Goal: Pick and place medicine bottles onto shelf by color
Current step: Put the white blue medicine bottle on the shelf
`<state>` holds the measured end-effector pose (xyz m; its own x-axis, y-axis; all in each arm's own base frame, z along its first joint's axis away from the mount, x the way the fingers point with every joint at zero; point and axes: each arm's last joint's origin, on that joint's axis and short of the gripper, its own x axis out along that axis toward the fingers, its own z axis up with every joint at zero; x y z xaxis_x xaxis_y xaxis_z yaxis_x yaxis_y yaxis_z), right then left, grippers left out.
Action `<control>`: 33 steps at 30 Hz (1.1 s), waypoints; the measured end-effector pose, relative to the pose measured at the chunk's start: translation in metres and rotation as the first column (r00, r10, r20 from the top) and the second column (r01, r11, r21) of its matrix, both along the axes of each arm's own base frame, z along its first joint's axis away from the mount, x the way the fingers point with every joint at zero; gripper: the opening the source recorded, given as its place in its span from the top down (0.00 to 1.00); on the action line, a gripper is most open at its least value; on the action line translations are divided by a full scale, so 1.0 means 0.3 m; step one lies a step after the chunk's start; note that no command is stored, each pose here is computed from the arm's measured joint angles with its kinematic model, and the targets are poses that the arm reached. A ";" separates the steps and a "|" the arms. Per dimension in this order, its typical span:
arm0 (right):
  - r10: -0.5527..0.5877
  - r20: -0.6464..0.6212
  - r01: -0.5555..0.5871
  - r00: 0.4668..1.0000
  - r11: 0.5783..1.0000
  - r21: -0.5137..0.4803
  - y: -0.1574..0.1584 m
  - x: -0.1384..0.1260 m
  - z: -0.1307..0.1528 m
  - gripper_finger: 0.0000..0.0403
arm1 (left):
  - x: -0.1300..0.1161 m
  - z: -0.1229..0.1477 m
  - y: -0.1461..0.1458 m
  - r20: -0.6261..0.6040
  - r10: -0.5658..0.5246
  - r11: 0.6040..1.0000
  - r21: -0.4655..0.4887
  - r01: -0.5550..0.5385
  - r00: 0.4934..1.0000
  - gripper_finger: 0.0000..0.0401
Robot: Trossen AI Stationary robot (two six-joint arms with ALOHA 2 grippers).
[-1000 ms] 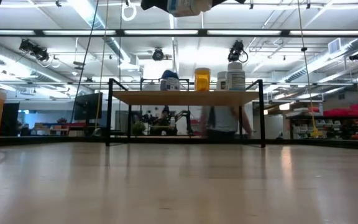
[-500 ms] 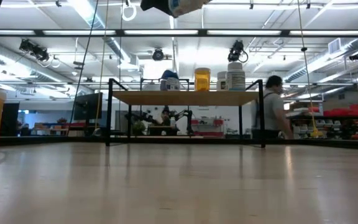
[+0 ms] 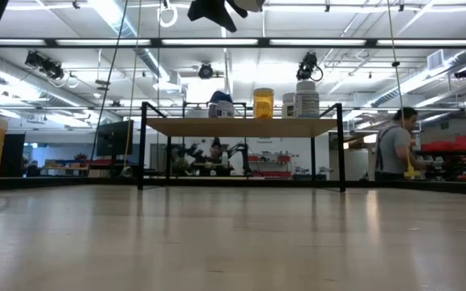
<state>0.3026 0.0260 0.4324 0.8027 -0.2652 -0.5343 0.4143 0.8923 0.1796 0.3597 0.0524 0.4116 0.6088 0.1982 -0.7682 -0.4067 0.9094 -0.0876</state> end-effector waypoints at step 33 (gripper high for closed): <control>-0.048 0.202 0.057 0.978 0.998 -0.037 -0.082 0.106 0.023 0.53 | -0.247 0.166 0.066 0.069 0.134 0.990 0.040 -0.137 0.989 0.51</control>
